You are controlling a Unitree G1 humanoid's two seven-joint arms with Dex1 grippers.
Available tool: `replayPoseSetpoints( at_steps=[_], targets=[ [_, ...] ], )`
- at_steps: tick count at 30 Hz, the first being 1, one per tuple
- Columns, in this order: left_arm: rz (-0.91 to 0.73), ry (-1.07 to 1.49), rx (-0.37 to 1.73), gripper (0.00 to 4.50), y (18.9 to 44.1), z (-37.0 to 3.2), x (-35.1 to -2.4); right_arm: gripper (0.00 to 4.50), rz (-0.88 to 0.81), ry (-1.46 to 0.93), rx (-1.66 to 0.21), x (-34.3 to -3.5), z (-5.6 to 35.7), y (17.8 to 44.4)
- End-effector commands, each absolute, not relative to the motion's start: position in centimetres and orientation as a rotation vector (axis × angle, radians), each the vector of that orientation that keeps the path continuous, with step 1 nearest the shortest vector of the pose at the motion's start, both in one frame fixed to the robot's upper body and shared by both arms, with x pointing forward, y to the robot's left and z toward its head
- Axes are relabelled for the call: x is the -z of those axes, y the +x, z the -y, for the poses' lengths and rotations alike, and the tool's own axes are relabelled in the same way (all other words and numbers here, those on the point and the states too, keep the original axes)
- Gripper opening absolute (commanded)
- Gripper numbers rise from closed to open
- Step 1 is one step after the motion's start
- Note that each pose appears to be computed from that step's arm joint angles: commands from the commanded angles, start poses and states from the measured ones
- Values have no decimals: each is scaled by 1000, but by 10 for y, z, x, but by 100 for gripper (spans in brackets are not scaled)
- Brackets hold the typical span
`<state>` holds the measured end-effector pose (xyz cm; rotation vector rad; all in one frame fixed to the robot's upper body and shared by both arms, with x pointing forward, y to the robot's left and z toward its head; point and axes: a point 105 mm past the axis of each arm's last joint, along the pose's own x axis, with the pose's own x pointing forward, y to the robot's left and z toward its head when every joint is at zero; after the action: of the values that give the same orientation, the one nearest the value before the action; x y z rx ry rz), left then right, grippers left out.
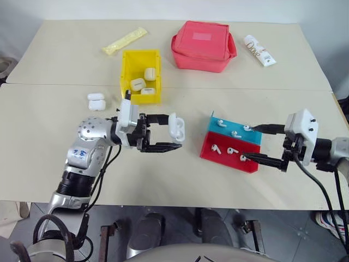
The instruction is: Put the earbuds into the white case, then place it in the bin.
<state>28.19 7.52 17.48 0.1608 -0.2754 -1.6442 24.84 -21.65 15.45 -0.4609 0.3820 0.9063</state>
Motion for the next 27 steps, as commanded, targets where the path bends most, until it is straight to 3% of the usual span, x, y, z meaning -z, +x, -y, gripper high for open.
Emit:
replayPoseSetpoints(
  at_steps=[1, 3, 6, 13, 16, 18, 27],
  targets=[
    [341, 167, 1698, 278, 282, -73, -184, 450, -461, -550, -812, -156, 217, 236],
    [351, 160, 1704, 278, 285, -72, -184, 431, -526, -549, -769, -150, 216, 230],
    [354, 161, 1708, 278, 286, -69, -182, 357, -548, -547, -757, -150, 208, 227],
    [350, 140, 1741, 278, 280, -60, -175, 357, -561, -602, -747, -155, 194, 236],
    [356, 131, 1740, 278, 278, -57, -174, 301, -614, -588, -724, -151, 196, 243],
    [361, 127, 1739, 278, 277, -56, -174, 233, -642, -595, -730, -149, 196, 244],
    [357, 129, 1747, 278, 269, -55, -168, 233, -732, -657, -774, -142, 194, 249]
  ],
)
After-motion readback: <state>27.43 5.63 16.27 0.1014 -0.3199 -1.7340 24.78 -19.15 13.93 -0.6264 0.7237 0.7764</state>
